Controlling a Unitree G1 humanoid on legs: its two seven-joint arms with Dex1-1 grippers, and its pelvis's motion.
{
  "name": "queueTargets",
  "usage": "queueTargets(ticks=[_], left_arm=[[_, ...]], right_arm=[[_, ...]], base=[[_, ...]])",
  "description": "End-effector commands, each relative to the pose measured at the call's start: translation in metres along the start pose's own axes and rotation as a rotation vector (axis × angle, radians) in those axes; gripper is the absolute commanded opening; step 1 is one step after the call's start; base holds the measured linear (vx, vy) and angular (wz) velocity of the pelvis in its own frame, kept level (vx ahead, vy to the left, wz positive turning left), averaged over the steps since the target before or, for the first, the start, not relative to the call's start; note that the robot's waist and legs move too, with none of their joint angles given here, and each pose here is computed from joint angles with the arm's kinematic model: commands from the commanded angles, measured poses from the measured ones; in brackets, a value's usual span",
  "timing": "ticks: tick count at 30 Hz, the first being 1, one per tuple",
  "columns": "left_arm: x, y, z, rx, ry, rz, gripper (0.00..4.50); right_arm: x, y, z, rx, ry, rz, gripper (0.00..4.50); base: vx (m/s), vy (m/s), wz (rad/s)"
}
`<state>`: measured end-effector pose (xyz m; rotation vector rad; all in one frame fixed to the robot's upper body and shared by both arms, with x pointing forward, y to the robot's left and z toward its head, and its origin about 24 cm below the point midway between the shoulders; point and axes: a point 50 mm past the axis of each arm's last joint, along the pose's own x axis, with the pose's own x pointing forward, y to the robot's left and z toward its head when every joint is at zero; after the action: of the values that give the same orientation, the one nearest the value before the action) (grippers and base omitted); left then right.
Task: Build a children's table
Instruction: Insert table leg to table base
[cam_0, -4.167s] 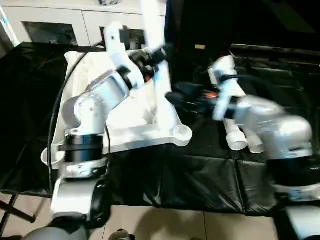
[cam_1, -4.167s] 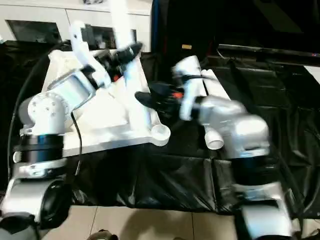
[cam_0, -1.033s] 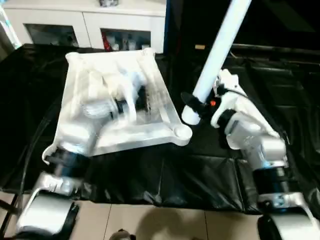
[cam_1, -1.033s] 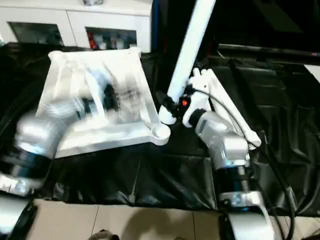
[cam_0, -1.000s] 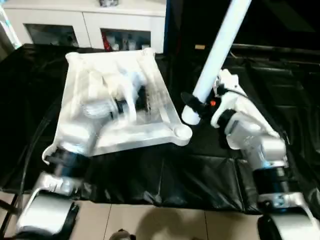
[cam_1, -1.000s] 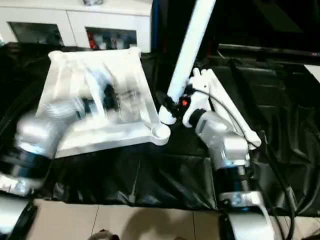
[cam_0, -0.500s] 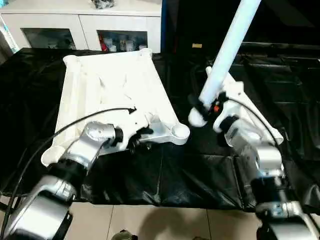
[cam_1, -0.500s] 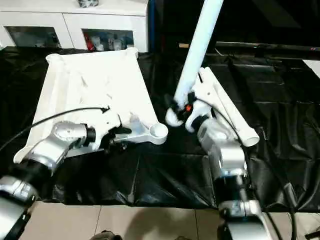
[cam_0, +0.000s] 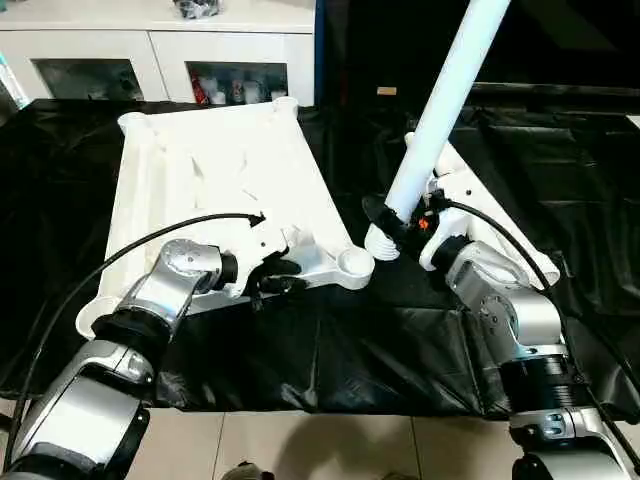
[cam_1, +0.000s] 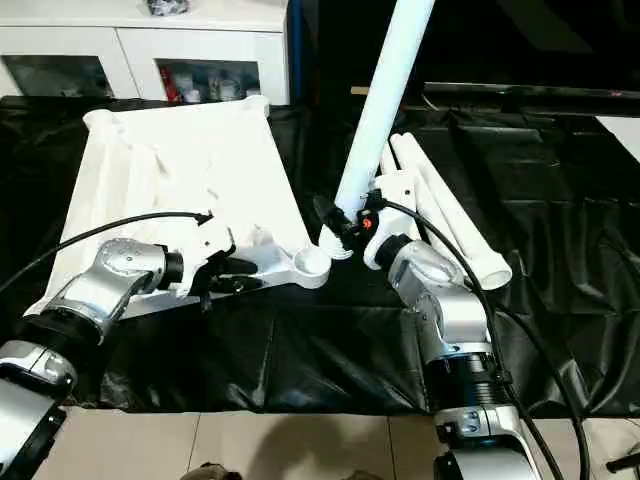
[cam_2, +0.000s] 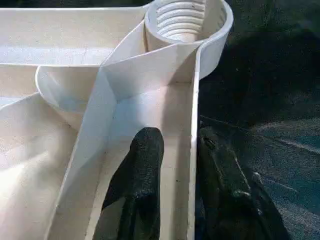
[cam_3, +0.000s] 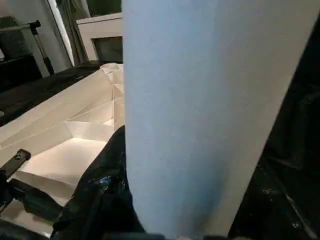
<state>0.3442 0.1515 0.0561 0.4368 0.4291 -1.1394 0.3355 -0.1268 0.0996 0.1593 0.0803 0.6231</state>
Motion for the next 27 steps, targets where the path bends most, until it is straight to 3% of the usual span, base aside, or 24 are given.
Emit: queueTargets(ticks=[1,7,9,16,27], left_arm=[[-0.003,0.002,-0.001,-0.011,0.002,-0.009,0.91],[-0.006,0.001,-0.003,-0.029,0.003,-0.053,0.46],[-0.006,0.0,-0.004,-0.029,0.003,-0.066,0.06],[-0.006,-0.014,-0.002,0.028,-0.019,-0.186,0.0],[-0.006,-0.021,-0.001,0.044,-0.038,-0.219,0.0]], right_arm=[[-0.001,0.001,0.004,-0.013,-0.006,0.015,1.9],[0.001,0.003,0.001,-0.038,0.029,0.061,1.9],[0.001,0.005,-0.002,-0.04,0.045,0.099,1.9],[-0.004,0.015,-0.019,-0.062,0.164,0.262,1.9],[0.003,0.016,-0.03,-0.06,0.196,0.27,1.9]], base=[[0.0,0.0,0.0],[0.0,0.0,0.0],[0.0,0.0,0.0],[0.0,0.0,0.0],[0.0,0.0,0.0]])
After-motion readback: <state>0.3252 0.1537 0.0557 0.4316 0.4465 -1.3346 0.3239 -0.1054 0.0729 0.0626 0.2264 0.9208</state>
